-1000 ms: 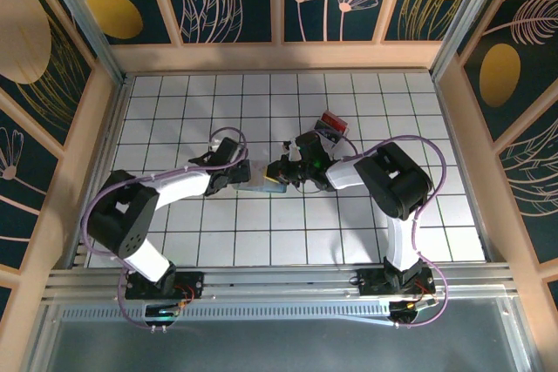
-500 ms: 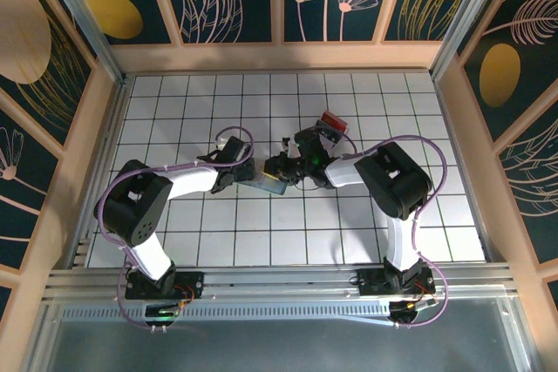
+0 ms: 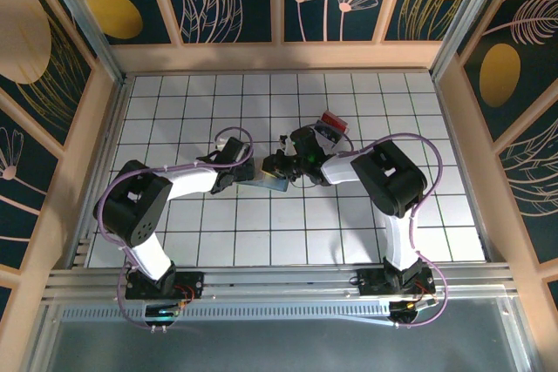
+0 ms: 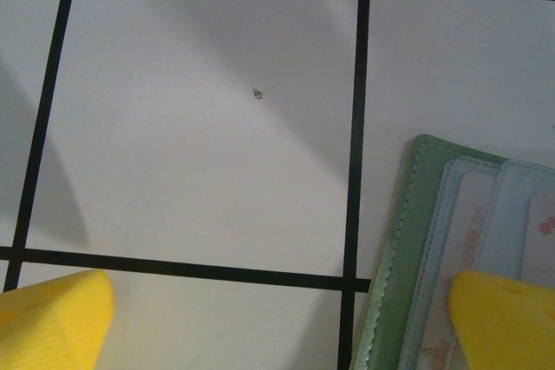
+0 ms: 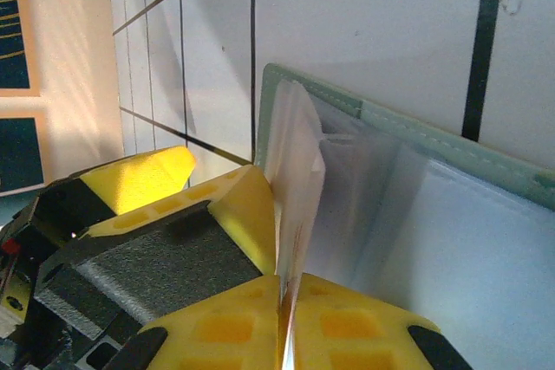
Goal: Take the credit cards out of the card holder
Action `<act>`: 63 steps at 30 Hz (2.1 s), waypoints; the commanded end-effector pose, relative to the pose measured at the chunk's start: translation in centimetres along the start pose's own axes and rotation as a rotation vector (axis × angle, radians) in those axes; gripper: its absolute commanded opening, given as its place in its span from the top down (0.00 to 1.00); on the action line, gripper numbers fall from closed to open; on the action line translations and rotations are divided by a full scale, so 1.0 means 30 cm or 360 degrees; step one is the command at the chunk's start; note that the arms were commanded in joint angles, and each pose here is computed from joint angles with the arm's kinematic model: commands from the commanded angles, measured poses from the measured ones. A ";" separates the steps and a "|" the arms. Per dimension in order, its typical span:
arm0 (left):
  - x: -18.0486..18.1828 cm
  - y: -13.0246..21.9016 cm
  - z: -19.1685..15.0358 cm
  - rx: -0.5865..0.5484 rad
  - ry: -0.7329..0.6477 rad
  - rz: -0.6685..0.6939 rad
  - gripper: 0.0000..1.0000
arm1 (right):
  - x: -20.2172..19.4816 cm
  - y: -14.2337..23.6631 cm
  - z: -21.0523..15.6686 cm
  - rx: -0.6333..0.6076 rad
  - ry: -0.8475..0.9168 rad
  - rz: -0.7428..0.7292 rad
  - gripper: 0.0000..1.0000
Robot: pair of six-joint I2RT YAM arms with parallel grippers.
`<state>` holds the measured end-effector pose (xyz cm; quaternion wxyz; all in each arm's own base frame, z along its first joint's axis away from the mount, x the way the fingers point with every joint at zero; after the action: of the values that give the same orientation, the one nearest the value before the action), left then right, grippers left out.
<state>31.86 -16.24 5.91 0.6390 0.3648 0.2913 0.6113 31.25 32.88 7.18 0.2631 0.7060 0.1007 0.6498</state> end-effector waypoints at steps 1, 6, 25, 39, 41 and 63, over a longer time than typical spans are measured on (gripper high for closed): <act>0.038 -0.013 -0.141 0.0238 -0.0101 0.0084 0.01 | 0.042 0.023 0.017 -0.0061 0.0078 0.0028 0.90; 0.046 -0.006 -0.158 0.0245 -0.0059 0.0088 0.01 | 0.063 0.054 0.019 -0.0070 0.0098 0.0062 0.95; 0.054 -0.012 -0.165 0.0240 -0.0028 0.0118 0.01 | 0.028 0.135 0.022 -0.0150 0.0122 -0.0089 1.00; 0.048 -0.003 -0.127 0.0197 -0.0038 0.0120 0.01 | 0.069 0.315 0.127 -0.0401 0.0468 -0.0531 1.00; 0.043 0.024 -0.095 0.0148 -0.0021 0.0093 0.01 | 0.091 0.357 0.154 -0.0454 0.0550 -0.0592 1.00; 0.028 0.199 0.068 -0.0176 0.0161 -0.0101 0.01 | 0.146 0.595 0.358 -0.0684 0.1270 -0.1064 1.00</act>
<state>30.39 -15.70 11.10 0.6564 0.3030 0.3015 0.6216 38.16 17.51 19.53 0.5380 0.3013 0.2480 0.7472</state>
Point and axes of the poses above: each hand's point on the last joint's axis, 136 mm out from that joint toward the fingers, its own y axis back along the fingers, its own x axis along the line the jaws close on, z = x × y, the point moved 5 cm from there along y, back along the fingers, and after that the axes turned 13 degrees about -y, right-handed, at the moved point
